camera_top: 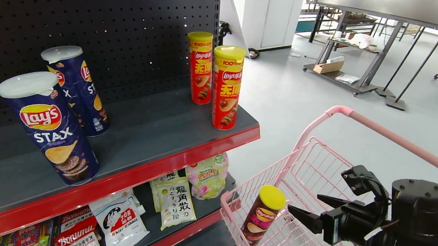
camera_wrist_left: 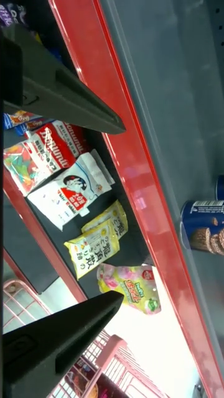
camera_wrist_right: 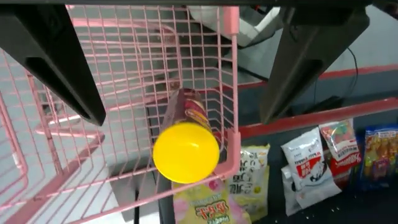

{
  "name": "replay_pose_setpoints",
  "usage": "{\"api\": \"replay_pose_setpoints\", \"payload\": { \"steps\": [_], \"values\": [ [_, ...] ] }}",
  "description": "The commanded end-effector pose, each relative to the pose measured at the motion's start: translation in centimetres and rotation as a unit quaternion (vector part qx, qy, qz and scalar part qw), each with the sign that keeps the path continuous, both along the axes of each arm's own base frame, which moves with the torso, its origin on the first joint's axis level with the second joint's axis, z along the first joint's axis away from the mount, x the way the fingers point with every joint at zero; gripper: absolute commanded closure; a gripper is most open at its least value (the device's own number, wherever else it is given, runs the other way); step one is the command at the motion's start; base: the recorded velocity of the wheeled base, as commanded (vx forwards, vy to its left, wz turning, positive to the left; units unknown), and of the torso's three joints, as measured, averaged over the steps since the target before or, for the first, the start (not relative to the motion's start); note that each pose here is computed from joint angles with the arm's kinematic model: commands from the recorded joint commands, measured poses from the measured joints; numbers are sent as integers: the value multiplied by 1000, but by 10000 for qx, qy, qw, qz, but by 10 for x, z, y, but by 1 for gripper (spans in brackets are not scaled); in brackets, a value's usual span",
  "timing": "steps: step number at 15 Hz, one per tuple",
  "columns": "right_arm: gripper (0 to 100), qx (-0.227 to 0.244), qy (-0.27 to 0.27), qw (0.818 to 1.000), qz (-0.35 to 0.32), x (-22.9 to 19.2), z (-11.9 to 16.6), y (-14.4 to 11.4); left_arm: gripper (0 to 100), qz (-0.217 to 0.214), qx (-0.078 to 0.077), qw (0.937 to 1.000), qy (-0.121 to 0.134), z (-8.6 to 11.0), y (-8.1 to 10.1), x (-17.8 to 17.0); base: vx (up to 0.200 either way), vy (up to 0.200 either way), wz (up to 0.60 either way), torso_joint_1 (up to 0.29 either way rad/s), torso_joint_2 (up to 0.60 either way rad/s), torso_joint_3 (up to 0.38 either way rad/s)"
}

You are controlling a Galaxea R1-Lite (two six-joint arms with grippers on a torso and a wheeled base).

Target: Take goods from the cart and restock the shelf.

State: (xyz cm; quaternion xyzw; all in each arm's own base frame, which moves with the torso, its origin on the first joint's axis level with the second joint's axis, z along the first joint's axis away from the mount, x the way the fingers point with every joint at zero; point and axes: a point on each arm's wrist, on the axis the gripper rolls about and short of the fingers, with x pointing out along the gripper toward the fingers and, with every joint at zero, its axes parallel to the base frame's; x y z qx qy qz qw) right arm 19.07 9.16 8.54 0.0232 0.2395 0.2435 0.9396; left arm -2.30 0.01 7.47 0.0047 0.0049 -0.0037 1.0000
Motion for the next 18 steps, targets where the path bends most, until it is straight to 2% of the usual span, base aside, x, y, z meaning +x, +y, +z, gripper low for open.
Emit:
{"api": "replay_pose_setpoints", "payload": {
  "steps": [1,4,11,13,16,18],
  "values": [
    [0,-342,495,9980,178,-9,-46,14,0,-1,-1,10000,5,0,0,0,0,0,0,0,0,0],
    [0,-242,664,9972,241,-11,-58,28,0,-1,7,10000,5,0,0,0,0,0,0,0,0,0],
    [0,-333,822,9960,116,-1,-72,30,0,-1,7,10000,5,0,0,0,0,0,0,0,0,0],
    [0,-339,764,9964,107,2,-74,31,0,-1,7,10000,5,0,0,0,0,0,0,0,0,0],
    [0,-114,363,9992,124,15,-85,39,0,-1,7,10000,5,0,0,0,0,0,0,0,0,0],
    [0,-192,458,9986,157,15,-91,39,0,-1,7,10000,5,0,0,0,0,0,0,0,0,0]
  ]
}}
